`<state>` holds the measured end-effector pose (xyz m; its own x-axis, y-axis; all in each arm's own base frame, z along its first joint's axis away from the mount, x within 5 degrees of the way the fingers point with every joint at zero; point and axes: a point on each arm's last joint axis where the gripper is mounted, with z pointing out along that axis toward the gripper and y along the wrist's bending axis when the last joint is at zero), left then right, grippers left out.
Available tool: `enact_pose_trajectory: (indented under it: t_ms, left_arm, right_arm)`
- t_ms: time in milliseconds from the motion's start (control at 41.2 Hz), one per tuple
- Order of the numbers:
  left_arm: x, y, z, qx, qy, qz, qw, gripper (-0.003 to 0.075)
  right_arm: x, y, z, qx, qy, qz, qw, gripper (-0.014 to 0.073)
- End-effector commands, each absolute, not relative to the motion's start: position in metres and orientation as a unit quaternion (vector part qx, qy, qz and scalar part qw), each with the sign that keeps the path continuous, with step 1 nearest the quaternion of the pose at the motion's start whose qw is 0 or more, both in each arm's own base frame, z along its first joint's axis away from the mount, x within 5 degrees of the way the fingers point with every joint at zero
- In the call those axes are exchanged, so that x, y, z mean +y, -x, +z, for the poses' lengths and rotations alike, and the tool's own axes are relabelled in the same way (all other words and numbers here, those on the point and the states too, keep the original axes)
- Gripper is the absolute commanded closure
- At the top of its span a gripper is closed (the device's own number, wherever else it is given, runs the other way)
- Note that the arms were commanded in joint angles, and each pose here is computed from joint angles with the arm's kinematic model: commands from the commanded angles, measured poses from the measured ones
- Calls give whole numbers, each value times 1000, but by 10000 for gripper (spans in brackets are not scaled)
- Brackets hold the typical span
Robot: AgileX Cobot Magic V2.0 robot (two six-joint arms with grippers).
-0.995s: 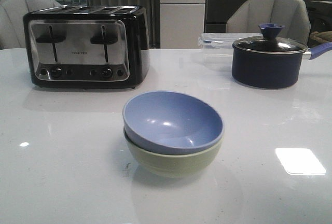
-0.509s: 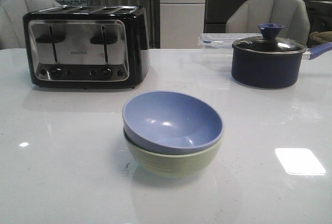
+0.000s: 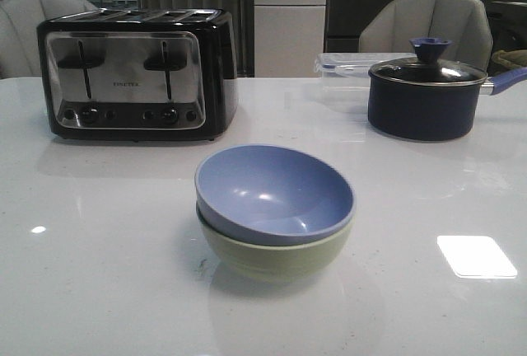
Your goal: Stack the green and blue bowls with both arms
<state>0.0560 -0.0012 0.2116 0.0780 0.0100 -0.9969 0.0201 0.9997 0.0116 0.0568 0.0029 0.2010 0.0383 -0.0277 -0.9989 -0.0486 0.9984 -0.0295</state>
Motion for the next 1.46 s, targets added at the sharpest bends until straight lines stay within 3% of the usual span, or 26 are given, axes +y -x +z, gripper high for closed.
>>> enact_pose_trajectory:
  t_ms: [0,218,1431]
  left_arm:
    - [-1,-53,219,639,-4,-11,769,627]
    - [-1,-53,219,639,-4,-11,769,627]
    - [-1,-53,219,639,-4,-11,769,627]
  right_arm:
    - [2,-54,213,647,25,4,762,566]
    - [1,-54,214,642,-16,40,765,566]
    - [0,-54,215,639,-7,11,769,566]
